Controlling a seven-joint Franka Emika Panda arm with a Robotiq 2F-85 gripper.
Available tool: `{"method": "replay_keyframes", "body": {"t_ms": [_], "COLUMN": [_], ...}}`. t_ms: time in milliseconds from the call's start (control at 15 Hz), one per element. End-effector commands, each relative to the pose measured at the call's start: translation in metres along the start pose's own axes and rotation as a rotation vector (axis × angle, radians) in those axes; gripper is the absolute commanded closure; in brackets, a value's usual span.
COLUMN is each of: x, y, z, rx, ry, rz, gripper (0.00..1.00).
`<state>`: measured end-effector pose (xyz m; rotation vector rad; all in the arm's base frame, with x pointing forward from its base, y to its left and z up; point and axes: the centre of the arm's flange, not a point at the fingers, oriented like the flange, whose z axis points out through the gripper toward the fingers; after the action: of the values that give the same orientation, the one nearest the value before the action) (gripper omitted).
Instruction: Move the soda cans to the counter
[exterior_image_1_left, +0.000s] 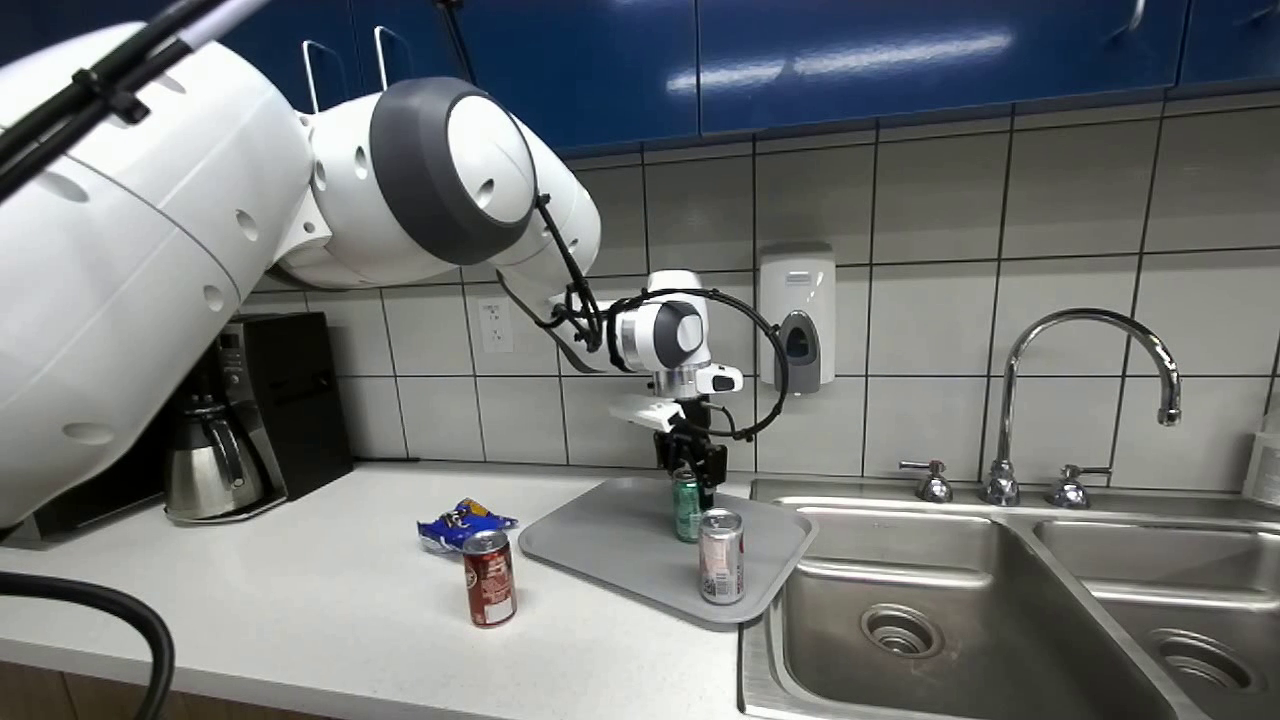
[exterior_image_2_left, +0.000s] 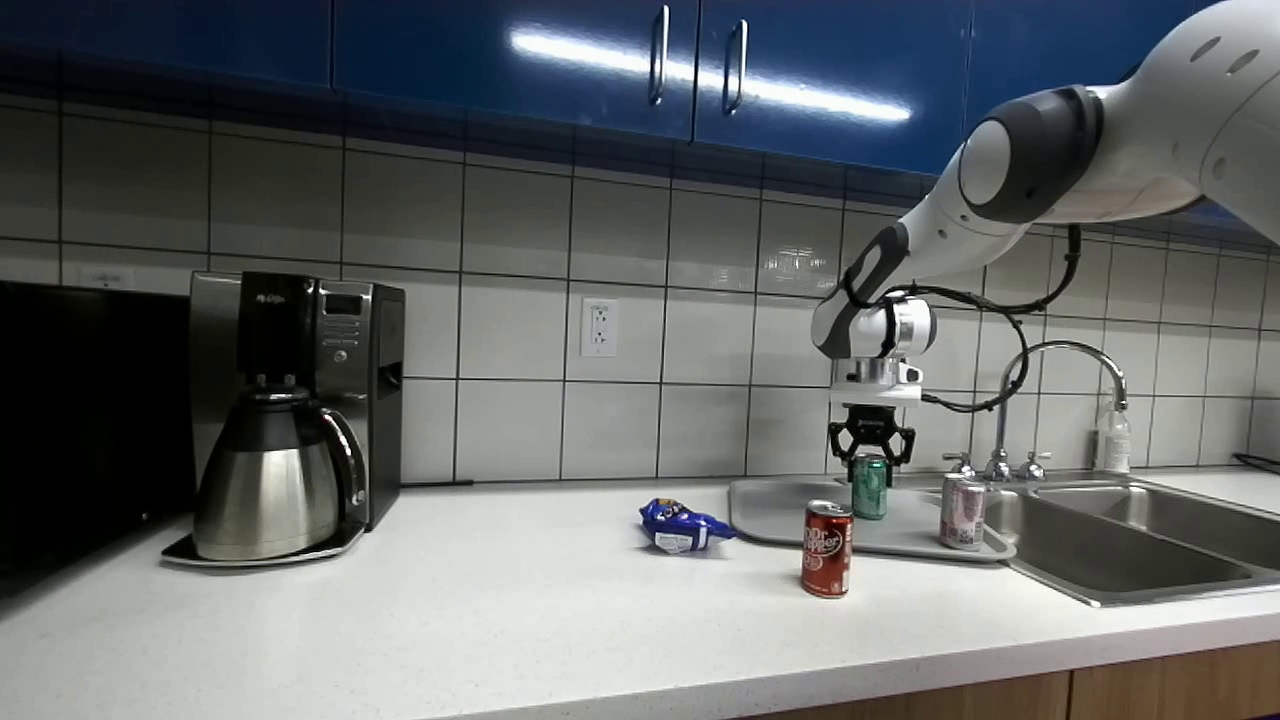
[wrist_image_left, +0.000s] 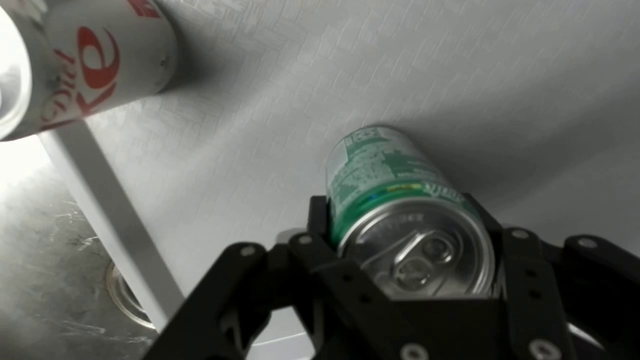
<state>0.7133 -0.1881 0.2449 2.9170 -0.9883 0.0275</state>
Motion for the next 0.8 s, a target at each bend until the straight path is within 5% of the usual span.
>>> {"method": "replay_keyframes", "body": {"t_ms": [0,733], "x": [0.001,-0.029], "y": [0.003,0.008], "z": [-0.012,-0.042], "rx": [0.027,0.042], "ry": [-0.011,0.028], "rz": [-0.007,-0.069], "gripper": [0.62,0.62]}}
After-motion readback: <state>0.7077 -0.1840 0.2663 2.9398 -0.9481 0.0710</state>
